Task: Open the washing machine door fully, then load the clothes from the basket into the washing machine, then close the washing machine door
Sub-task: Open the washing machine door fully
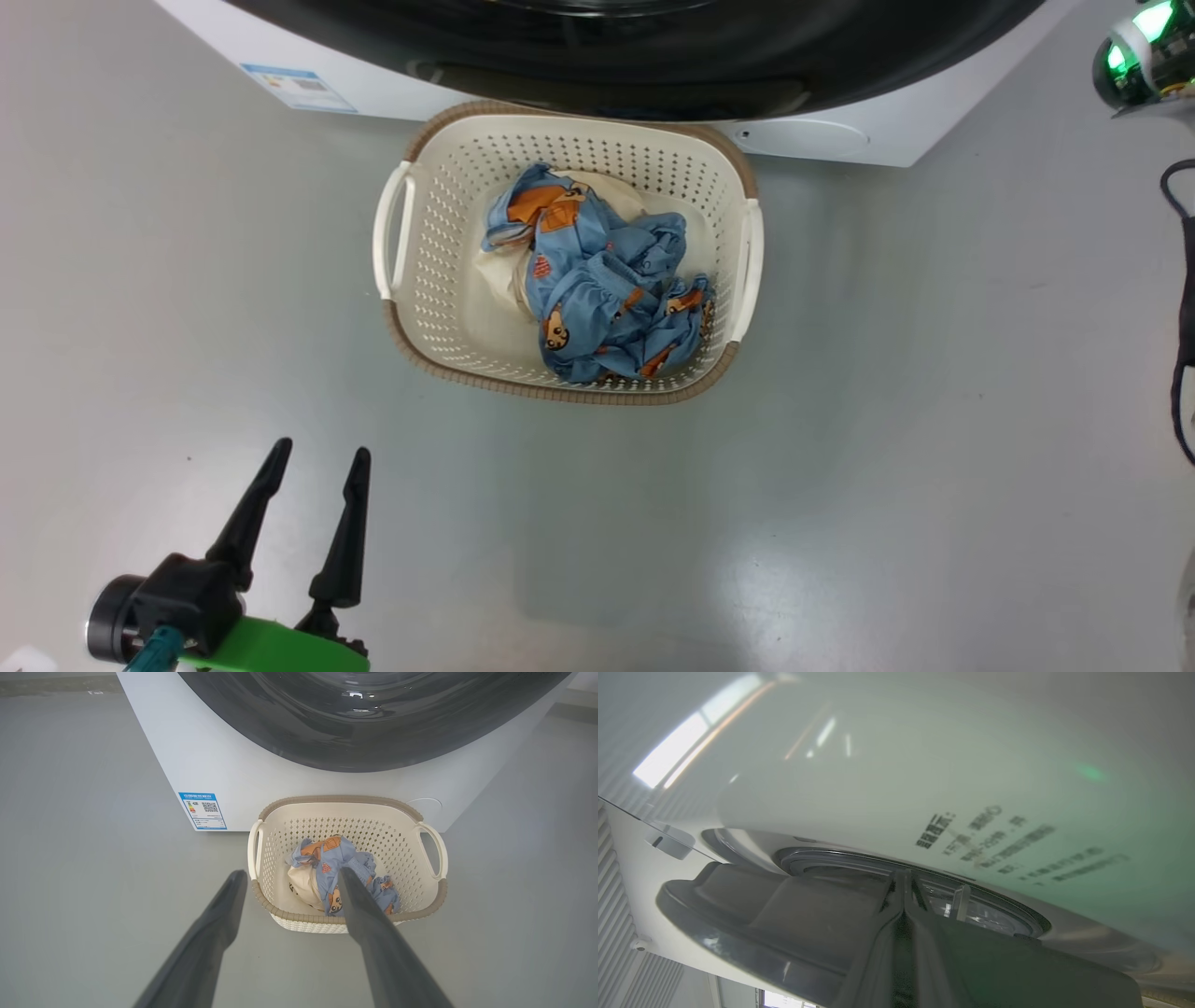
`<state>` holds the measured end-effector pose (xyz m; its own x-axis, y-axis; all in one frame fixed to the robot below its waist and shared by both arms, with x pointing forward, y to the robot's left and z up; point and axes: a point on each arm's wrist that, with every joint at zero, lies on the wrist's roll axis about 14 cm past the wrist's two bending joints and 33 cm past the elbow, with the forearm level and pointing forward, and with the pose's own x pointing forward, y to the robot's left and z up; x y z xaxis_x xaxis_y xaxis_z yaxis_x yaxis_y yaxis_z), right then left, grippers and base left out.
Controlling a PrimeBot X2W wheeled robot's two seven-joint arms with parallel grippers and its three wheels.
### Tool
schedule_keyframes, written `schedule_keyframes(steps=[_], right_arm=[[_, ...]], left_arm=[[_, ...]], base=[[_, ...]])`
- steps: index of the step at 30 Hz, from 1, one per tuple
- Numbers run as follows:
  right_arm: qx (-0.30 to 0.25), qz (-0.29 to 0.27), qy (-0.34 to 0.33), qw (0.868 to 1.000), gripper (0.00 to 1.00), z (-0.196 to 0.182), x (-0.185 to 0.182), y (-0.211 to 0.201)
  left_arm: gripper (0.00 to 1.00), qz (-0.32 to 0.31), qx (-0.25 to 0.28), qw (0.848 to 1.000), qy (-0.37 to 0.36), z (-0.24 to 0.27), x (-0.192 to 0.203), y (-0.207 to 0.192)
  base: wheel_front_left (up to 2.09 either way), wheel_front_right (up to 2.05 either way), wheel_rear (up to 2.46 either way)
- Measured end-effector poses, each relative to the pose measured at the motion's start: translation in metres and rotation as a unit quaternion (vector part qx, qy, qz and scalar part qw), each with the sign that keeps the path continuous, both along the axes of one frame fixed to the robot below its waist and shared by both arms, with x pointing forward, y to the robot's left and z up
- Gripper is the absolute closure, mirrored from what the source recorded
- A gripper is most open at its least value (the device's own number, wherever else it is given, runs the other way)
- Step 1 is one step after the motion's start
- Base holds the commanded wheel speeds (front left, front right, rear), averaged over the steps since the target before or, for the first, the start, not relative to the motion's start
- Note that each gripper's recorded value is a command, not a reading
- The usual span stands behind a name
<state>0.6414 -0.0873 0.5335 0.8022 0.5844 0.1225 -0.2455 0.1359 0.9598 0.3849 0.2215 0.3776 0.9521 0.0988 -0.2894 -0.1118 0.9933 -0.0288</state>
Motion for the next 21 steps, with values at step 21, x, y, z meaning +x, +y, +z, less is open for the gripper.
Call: schedule_keyframes(steps=[21], right_arm=[[-0.049, 0.086, -0.005, 0.995, 1.00, 0.013, -0.015, 0.023]], left_arm=[[0.00, 0.017, -0.012, 1.000, -0.008, 0.006, -0.003, 0.001]], base=[[0.00, 0.00, 0.00]])
